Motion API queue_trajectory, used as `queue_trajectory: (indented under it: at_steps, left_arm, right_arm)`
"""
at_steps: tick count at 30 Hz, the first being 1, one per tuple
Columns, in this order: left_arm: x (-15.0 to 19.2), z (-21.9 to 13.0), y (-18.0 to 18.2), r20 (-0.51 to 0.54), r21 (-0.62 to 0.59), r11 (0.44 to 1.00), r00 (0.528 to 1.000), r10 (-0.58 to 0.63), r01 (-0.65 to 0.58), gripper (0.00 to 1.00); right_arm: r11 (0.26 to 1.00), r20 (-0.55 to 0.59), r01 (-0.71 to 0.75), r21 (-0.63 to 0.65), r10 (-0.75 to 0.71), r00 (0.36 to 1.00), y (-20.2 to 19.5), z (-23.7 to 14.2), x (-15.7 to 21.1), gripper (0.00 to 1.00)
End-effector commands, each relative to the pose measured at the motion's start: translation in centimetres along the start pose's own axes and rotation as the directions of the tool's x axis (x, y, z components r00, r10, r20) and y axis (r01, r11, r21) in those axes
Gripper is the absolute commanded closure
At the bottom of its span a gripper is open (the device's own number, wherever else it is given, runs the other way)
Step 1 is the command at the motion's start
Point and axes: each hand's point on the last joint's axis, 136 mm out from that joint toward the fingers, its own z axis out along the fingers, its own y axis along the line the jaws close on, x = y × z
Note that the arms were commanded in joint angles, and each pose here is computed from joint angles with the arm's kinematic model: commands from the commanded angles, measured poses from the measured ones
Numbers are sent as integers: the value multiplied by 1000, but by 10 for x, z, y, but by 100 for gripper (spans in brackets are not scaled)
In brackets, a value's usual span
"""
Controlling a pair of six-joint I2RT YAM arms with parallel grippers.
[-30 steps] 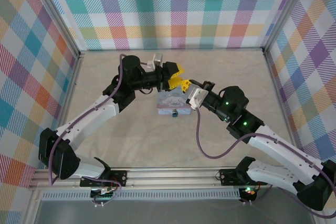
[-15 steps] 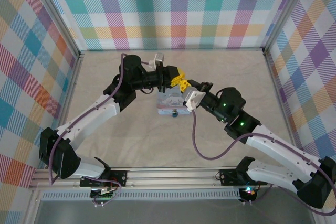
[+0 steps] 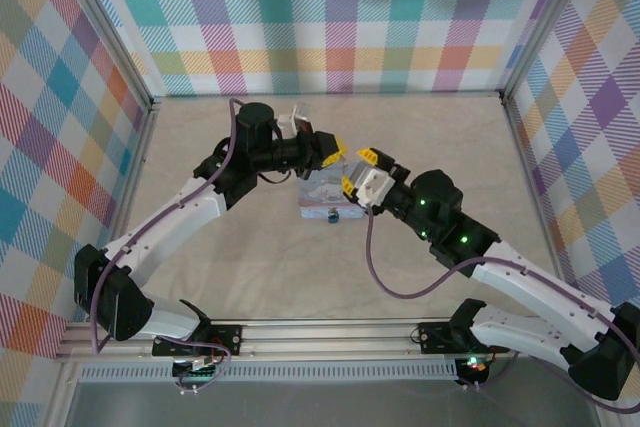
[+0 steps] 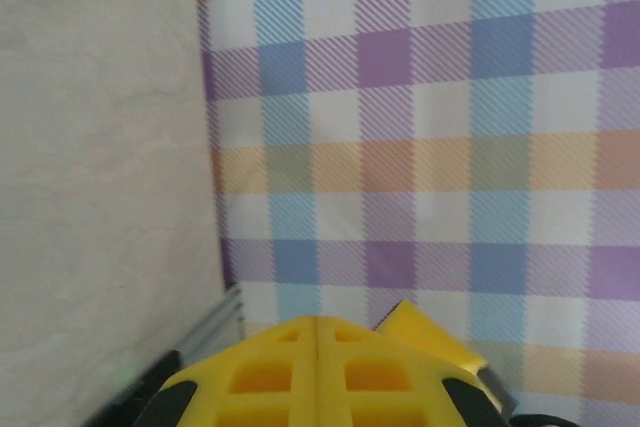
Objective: Unlock a padlock with a key
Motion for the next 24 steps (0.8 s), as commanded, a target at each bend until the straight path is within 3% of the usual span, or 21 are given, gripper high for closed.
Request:
queue_trajectory:
  at_steps: [1, 4, 7, 10, 16, 19, 24]
  left_arm:
    - [-6, -14, 11, 48, -113, 986, 991, 125, -119, 100]
    - [-8, -23, 25, 69, -197, 965, 979, 190, -174, 100]
    - [-11, -31, 34, 83, -260, 937, 962, 261, -232, 100]
    - [-13, -36, 41, 92, -296, 916, 946, 309, -270, 100]
    - [-15, -37, 45, 111, -299, 902, 928, 356, -310, 100]
    - [-16, -37, 45, 123, -288, 901, 920, 371, -325, 100]
    - [-18, -37, 37, 165, -241, 904, 903, 398, -354, 100]
  right_arm:
    - [969, -63, -240, 58, 244, 968, -11, -12, 8, 34]
    - [919, -116, -388, 74, 394, 912, -9, -16, 17, 22]
    - [834, -137, -542, 107, 552, 822, -9, -21, 25, 0]
    - [716, -157, -683, 141, 698, 699, -12, -24, 32, 0]
    - [543, -246, -837, 65, 822, 514, -9, -17, 31, 0]
    - [391, -231, -920, 10, 896, 379, -15, -12, 36, 2]
    - [97, -282, -993, -70, 953, 113, -21, 0, 50, 17]
